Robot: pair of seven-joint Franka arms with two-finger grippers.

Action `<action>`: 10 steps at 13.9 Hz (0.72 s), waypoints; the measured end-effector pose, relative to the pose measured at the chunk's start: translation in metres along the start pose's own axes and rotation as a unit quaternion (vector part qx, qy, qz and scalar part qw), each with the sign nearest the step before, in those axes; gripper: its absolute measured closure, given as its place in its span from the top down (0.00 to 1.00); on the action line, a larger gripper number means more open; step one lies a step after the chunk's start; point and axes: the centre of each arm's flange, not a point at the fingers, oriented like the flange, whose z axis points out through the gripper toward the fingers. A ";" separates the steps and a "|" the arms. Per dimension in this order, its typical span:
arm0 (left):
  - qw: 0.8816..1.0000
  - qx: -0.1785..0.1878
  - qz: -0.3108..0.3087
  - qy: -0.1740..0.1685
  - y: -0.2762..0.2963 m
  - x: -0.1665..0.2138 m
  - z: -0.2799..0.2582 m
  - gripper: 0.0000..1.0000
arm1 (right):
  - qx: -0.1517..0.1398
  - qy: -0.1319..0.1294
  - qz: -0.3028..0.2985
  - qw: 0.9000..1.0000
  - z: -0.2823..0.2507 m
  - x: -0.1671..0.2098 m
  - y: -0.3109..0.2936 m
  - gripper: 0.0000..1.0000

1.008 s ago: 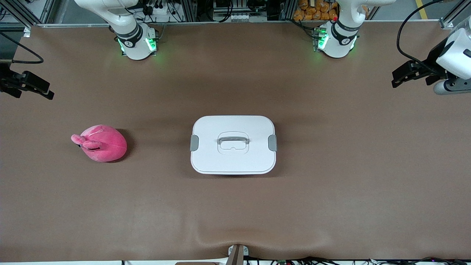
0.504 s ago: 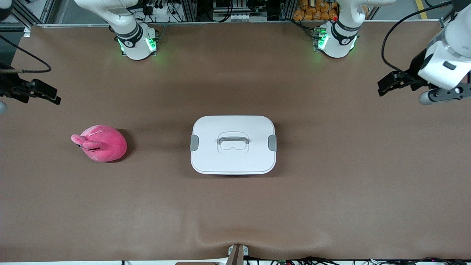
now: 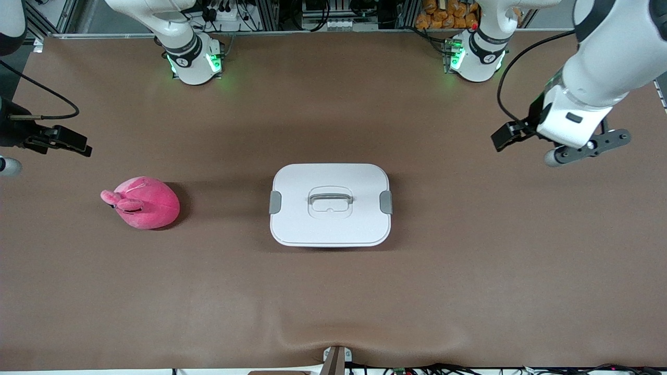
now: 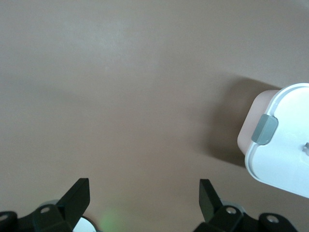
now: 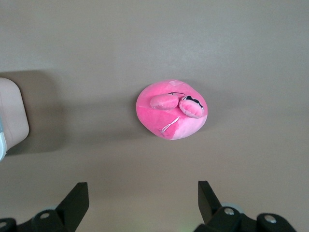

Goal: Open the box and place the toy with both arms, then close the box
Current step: 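Move the left gripper to the lid handle while the right gripper reaches the toy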

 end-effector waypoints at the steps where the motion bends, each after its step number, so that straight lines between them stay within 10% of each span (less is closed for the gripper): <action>1: 1.000 0.000 -0.012 -0.002 0.010 -0.002 0.006 1.00 | 0.000 -0.002 -0.001 1.000 0.003 0.001 -0.002 1.00; 10: 0.995 -0.011 -0.101 -0.004 0.090 -0.025 0.047 1.00 | -0.008 -0.040 -0.021 0.999 0.040 0.017 -0.028 1.00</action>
